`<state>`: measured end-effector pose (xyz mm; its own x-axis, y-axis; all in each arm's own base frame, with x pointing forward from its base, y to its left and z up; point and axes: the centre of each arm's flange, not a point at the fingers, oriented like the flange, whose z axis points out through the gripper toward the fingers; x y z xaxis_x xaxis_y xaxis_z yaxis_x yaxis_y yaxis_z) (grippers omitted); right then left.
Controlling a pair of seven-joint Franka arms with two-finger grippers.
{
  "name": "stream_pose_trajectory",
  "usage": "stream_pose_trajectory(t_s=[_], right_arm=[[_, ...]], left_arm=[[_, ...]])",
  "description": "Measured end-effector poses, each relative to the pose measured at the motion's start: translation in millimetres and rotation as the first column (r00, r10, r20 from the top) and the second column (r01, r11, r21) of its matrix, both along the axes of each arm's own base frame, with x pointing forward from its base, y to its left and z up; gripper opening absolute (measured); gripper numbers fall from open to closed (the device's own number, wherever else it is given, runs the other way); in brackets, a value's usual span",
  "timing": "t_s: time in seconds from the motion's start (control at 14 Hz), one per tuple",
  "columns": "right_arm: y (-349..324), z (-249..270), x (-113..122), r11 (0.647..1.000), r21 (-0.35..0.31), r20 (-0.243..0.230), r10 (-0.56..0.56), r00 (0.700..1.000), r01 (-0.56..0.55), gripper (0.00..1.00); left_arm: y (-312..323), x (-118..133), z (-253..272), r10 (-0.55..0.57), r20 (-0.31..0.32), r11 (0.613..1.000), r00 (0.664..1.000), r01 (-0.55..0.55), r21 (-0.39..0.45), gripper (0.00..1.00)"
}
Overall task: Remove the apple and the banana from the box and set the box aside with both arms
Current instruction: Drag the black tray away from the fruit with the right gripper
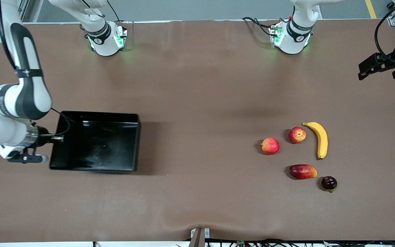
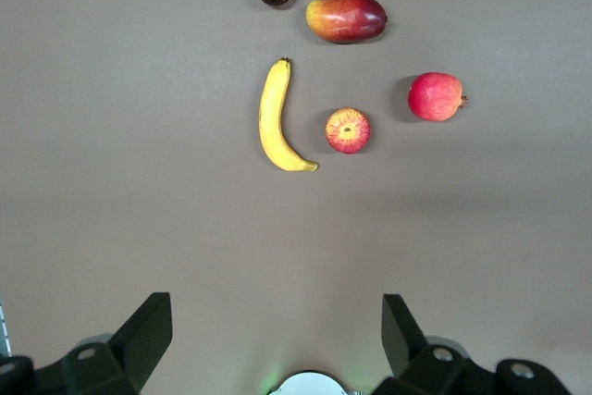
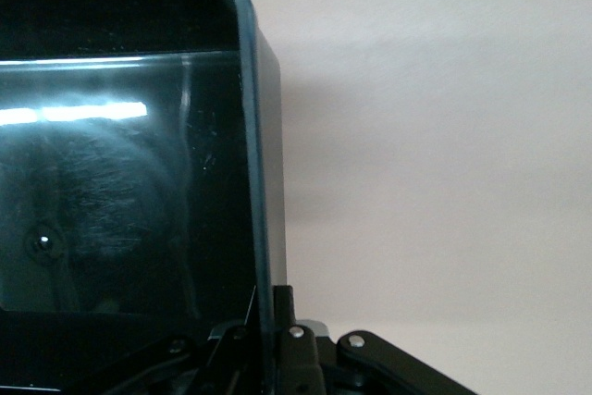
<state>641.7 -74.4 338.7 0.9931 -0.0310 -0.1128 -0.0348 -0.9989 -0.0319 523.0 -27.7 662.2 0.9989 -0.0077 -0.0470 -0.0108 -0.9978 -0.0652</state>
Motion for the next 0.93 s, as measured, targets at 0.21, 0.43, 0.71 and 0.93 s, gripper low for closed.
stream_pose_trajectory(t_s=[0.21,0.43,0.71,0.93], right_arm=[[-39,-34,-9,1.0,-0.002,0.028,-0.009,1.0,0.009,0.04],[-59,-62,-17,0.999,0.003,-0.007,-0.038,0.999,0.038,0.04],[-92,-92,-24,0.999,0.014,-0.015,-0.03,0.999,0.03,0.04],[-109,-112,-27,0.999,0.034,0.006,-0.001,1.0,0.0,0.04]], left_arm=[[4,-5,7,0.009,0.012,1.0,1.0,-0.009,-0.009,1.0],[3,-5,5,0.007,0.008,1.0,1.0,-0.007,-0.014,1.0],[2,-4,5,0.006,0.006,1.0,1.0,-0.006,-0.015,1.0],[3,-3,1,0.007,-0.001,1.0,1.0,-0.007,-0.015,1.0]])
